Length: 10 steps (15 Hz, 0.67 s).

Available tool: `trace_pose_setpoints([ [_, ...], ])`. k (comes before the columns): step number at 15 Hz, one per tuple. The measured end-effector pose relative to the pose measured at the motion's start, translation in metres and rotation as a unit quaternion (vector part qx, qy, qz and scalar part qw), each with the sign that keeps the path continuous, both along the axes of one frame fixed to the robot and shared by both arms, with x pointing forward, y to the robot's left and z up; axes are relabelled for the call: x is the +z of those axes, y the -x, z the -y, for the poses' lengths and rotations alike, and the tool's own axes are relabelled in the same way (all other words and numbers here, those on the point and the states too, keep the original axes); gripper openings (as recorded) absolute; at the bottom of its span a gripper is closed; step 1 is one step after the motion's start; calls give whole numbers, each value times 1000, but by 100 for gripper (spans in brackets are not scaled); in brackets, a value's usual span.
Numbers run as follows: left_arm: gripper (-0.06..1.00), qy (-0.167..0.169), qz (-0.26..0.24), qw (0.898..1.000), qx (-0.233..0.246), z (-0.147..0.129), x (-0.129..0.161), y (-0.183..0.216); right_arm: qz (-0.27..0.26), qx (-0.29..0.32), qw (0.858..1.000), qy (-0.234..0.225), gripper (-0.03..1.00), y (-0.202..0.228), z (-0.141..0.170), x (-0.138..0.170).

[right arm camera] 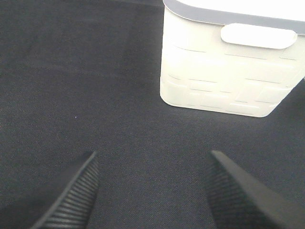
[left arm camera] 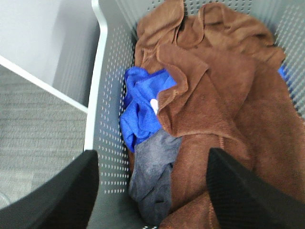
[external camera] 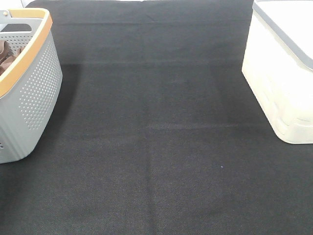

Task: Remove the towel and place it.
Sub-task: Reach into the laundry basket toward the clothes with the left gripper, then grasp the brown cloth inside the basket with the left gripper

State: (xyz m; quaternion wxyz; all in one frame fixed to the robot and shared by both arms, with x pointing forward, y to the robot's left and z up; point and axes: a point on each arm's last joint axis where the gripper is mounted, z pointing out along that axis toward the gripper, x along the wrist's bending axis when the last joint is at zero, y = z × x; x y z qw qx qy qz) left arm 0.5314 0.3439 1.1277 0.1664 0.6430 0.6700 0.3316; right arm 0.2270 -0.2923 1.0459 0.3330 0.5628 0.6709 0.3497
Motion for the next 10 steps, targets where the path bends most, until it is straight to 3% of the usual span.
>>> trace_pose_setpoints([
  [4,63,-20,-74,997,5,-8,-25,-45,0,0,1000,0,62,0,0,0],
  [10,62,-33,-121,992,5,-15,-57,-90,0,0,1000,0,62,0,0,0],
])
